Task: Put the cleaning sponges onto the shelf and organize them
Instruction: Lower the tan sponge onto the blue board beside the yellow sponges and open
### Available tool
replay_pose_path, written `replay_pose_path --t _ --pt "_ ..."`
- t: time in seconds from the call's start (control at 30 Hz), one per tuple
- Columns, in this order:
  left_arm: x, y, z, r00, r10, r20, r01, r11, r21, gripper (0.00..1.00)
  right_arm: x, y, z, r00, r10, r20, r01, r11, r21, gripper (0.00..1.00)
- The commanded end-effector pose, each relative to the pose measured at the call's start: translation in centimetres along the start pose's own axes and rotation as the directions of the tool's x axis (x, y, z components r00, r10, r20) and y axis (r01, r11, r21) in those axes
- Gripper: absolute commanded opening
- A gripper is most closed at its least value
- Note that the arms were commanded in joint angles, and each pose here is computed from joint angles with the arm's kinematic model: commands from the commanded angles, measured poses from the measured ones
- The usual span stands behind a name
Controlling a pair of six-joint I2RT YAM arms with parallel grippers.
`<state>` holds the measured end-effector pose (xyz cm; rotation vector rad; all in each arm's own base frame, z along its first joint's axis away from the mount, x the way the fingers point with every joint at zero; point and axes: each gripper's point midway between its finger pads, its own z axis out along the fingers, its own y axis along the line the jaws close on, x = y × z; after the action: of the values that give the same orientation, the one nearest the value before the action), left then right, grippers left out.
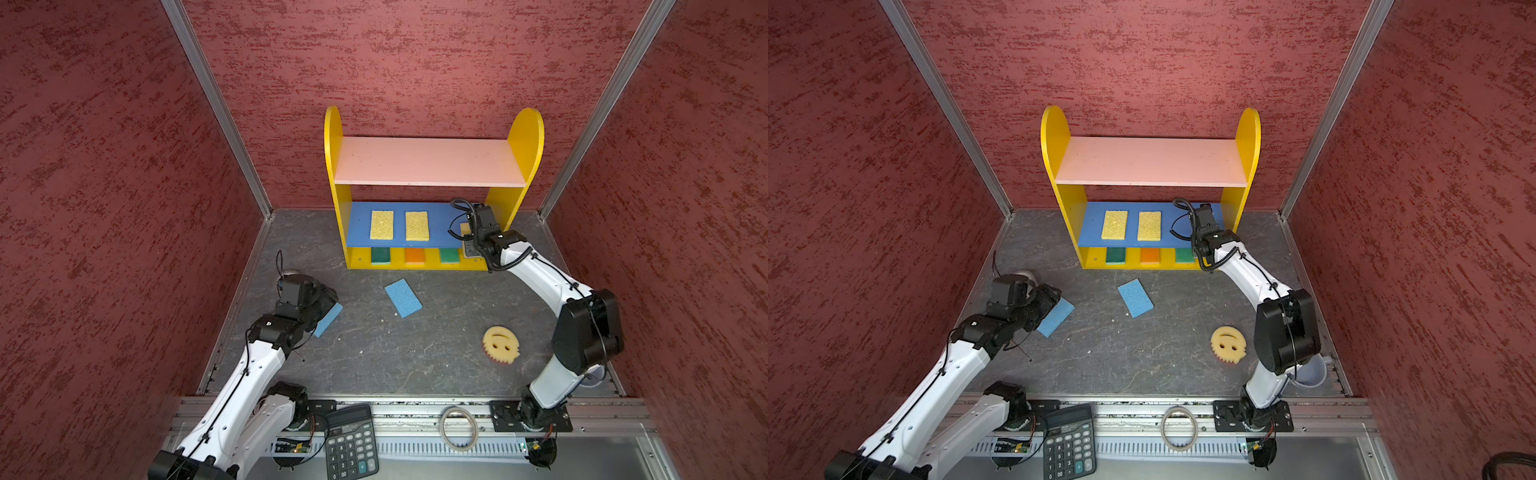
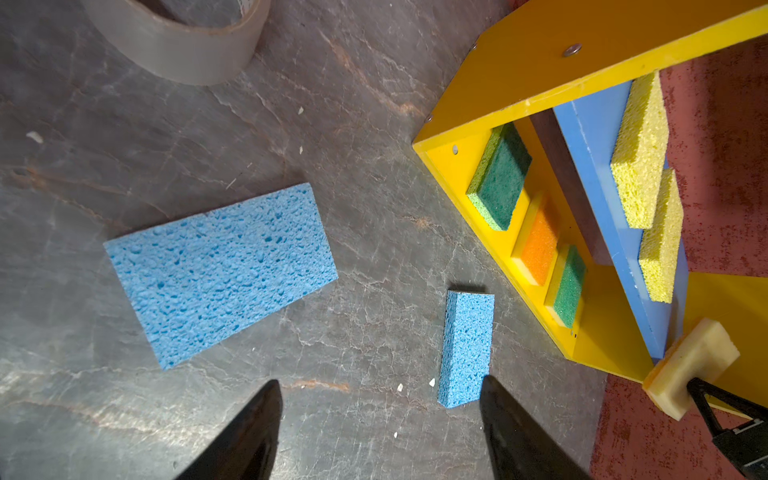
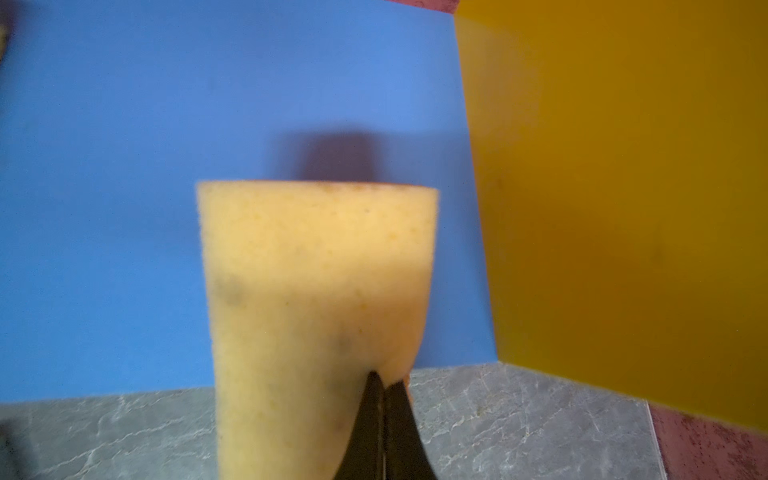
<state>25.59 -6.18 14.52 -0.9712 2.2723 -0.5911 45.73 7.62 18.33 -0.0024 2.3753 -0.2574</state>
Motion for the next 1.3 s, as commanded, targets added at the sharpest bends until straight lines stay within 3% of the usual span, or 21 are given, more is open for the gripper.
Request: replay_pose_path --t 0.0,0.67,1.27 --pt "0.6 1.2 0.1 1.0 -0.02 0.009 0.02 0.999 -0.045 0.75 -2.0 0.1 0.3 0.999 0.01 0.042 -0.009 1.0 -0.024 0.0" --pt "0.5 0.2 1.4 1.0 0.01 0.017 -0.009 0.998 -0.055 0.76 1.2 -0.7 0.3 1.0 0.019 -0.006 -0.019 1.0 -0.017 0.0" --pt "0.3 -0.9 5.0 0.997 0.072 -0.038 -0.075 0.993 -0.088 0.75 -0.6 -1.0 -1.9 0.998 0.051 0.038 -0.049 0.997 -0.056 0.01"
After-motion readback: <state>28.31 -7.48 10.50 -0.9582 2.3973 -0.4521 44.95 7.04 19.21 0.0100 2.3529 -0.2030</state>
